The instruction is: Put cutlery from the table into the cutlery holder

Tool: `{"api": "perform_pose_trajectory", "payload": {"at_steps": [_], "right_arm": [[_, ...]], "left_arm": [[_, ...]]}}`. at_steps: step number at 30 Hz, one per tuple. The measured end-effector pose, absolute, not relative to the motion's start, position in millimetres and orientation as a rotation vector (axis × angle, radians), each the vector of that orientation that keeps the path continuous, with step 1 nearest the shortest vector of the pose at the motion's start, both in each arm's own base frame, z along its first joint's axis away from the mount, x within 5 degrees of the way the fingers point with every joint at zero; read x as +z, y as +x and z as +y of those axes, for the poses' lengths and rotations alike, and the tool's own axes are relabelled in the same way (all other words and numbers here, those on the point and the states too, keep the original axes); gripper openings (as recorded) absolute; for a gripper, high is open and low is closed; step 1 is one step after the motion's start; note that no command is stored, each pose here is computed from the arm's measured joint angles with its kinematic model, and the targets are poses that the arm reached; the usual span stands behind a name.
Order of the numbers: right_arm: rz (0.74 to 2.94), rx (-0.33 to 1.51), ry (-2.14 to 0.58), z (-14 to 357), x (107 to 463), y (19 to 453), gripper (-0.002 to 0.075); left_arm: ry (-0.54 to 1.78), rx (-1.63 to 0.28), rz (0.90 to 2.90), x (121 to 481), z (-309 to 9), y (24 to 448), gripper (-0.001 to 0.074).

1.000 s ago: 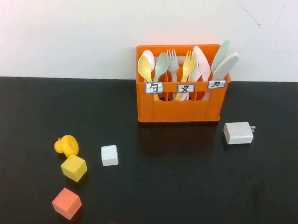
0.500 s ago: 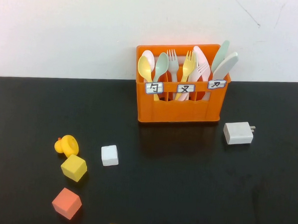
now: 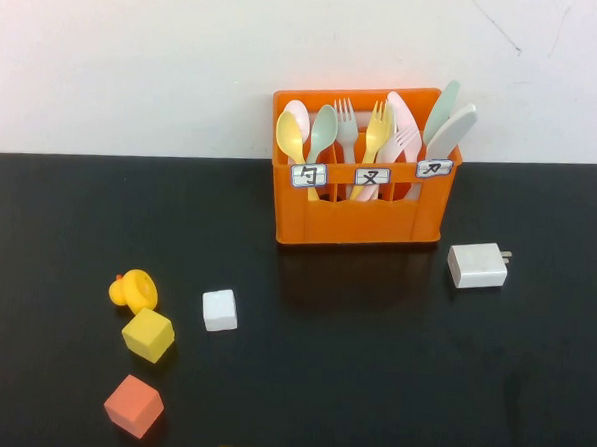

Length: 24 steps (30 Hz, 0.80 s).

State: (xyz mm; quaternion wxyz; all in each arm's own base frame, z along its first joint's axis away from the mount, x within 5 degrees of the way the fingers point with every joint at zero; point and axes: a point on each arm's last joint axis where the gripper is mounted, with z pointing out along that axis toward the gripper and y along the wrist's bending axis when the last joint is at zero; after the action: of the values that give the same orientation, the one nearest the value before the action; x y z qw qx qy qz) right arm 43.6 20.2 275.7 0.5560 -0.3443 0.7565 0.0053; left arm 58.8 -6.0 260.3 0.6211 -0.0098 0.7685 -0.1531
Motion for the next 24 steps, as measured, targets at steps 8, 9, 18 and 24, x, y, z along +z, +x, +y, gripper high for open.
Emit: {"api": "perform_pose_trajectory", "payload": {"at_steps": [8, 9, 18, 24], "right_arm": [[1.822, 0.024, -0.826, 20, 260, 42, -0.0002], [1.824, 0.024, -0.826, 20, 259, 42, -0.0002], [1.836, 0.032, -0.829, 20, 259, 41, -0.0002], [1.838, 0.032, -0.830, 20, 258, 41, -0.0002]], "left_arm": [[-0.023, -0.352, 1.766, 260, -6, 59, -0.0001], [-0.023, -0.352, 1.766, 260, -6, 59, -0.0001], [-0.023, -0.352, 1.766, 260, -6, 59, -0.0001], [-0.021, -0.348, 1.777, 257, -6, 59, -0.0001]]}}
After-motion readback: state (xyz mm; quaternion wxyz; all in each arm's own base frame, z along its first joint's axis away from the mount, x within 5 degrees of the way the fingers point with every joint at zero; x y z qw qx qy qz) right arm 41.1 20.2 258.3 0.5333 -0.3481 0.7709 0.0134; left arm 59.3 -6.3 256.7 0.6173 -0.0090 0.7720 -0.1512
